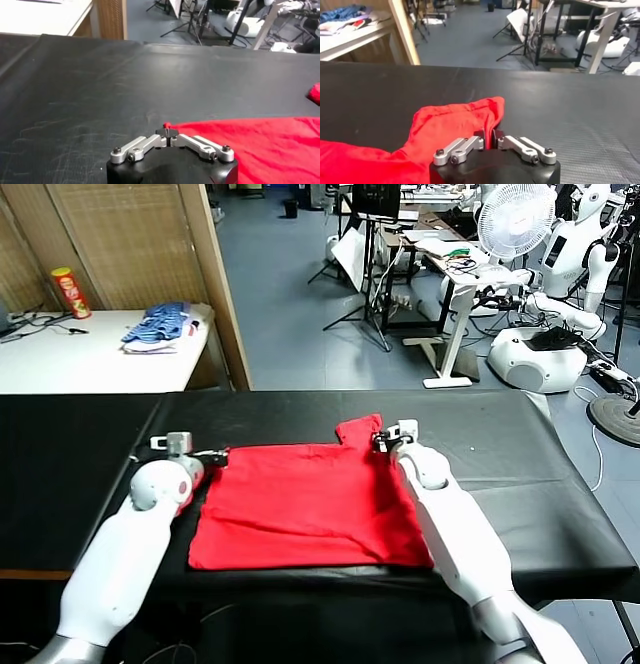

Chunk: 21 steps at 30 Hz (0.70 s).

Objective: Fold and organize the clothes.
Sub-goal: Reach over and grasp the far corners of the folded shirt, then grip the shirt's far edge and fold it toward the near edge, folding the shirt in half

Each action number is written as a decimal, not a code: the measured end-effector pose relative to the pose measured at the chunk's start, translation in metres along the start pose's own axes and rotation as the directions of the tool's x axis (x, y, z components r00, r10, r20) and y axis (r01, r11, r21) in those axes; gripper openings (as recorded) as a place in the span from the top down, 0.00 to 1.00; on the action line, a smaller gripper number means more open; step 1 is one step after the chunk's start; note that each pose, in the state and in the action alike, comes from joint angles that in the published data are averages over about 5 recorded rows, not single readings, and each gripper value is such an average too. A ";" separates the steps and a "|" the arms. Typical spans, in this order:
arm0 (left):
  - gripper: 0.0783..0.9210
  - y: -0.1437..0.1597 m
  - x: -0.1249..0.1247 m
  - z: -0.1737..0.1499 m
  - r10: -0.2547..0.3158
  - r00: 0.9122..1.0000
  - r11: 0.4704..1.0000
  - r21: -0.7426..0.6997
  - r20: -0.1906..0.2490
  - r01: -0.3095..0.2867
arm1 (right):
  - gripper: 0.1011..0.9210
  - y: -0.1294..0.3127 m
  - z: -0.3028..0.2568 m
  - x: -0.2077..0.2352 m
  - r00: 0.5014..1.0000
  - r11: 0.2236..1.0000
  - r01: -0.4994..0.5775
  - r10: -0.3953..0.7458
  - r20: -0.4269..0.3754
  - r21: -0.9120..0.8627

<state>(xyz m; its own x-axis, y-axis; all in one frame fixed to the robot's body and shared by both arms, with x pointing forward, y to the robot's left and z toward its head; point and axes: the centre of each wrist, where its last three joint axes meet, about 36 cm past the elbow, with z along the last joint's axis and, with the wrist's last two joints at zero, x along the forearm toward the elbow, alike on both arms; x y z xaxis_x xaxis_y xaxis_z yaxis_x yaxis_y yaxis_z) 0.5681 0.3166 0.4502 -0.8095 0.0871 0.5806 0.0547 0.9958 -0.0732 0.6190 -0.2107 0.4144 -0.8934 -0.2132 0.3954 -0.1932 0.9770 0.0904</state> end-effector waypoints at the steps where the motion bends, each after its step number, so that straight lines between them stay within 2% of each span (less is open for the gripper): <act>1: 0.94 0.000 0.002 -0.004 -0.001 1.000 1.000 0.001 0.012 0.001 | 0.90 -0.003 -0.001 0.003 1.000 1.000 0.007 -0.007 0.010 -0.004; 7: 0.94 0.002 0.016 -0.026 0.009 0.997 1.000 0.012 0.076 -0.010 | 0.90 -0.016 -0.007 0.029 0.999 1.000 0.026 -0.026 0.045 -0.015; 13: 0.94 0.003 0.044 -0.028 0.031 0.993 1.000 -0.009 0.114 -0.030 | 0.90 -0.031 -0.007 0.070 0.998 0.999 0.045 -0.044 0.049 -0.021; 21: 0.94 0.008 0.097 0.000 0.036 0.993 0.996 -0.087 0.116 -0.026 | 0.90 -0.041 -0.002 0.122 0.997 0.997 0.080 -0.080 -0.001 0.001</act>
<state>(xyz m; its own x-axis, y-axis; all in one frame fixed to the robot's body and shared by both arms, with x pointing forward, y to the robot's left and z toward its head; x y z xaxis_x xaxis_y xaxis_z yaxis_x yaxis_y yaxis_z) 0.4902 0.3329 0.5058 -0.8695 0.1189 0.4794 0.1261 0.9919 -0.0172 0.5188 -0.2768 0.4610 -0.8747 -0.2907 0.3878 -0.2645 0.9568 0.1206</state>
